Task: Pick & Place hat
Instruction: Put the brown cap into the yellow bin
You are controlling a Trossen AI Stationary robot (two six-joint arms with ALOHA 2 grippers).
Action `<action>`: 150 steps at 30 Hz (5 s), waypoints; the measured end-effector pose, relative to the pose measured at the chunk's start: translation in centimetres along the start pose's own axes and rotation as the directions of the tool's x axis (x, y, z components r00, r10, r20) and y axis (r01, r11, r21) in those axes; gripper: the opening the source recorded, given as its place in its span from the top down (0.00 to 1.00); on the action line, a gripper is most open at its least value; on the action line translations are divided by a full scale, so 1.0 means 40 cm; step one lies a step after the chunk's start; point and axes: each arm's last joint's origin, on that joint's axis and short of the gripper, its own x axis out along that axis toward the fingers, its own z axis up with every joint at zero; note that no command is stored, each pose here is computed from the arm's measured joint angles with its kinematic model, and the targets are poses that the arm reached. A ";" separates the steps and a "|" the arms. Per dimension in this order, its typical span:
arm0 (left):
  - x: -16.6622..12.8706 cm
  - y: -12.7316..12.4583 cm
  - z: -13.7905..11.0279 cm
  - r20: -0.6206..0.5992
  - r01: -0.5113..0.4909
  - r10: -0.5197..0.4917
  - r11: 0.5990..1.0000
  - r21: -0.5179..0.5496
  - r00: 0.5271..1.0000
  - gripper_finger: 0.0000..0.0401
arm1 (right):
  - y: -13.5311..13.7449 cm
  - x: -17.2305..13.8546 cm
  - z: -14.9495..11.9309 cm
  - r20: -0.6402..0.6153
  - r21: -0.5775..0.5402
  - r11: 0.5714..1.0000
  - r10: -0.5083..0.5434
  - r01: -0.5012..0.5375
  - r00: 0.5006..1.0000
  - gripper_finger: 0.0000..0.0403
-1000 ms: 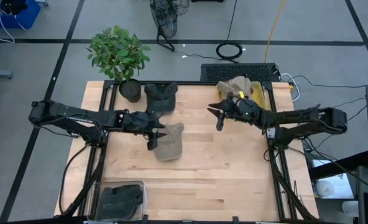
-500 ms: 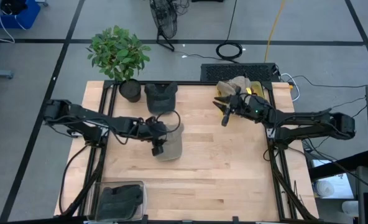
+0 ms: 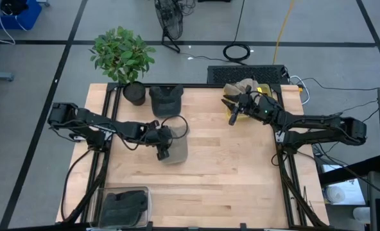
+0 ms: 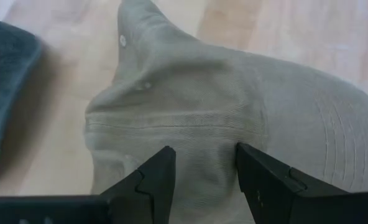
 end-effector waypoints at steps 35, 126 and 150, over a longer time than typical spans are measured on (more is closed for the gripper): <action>0.003 0.004 0.032 0.073 0.148 -0.157 0.983 0.110 0.985 0.96 | 0.001 0.000 -0.006 -0.025 -0.018 1.000 0.004 -0.004 1.000 0.82; 0.290 -0.224 0.405 0.313 0.305 -0.402 0.898 0.316 0.861 0.90 | 0.105 -0.214 -0.118 -0.407 0.168 0.844 0.531 -0.510 0.743 0.82; 0.033 -0.153 0.409 0.166 0.130 -0.184 0.948 0.289 0.969 0.79 | 0.180 -0.168 -0.176 -0.393 0.117 0.796 0.587 -0.594 0.708 0.55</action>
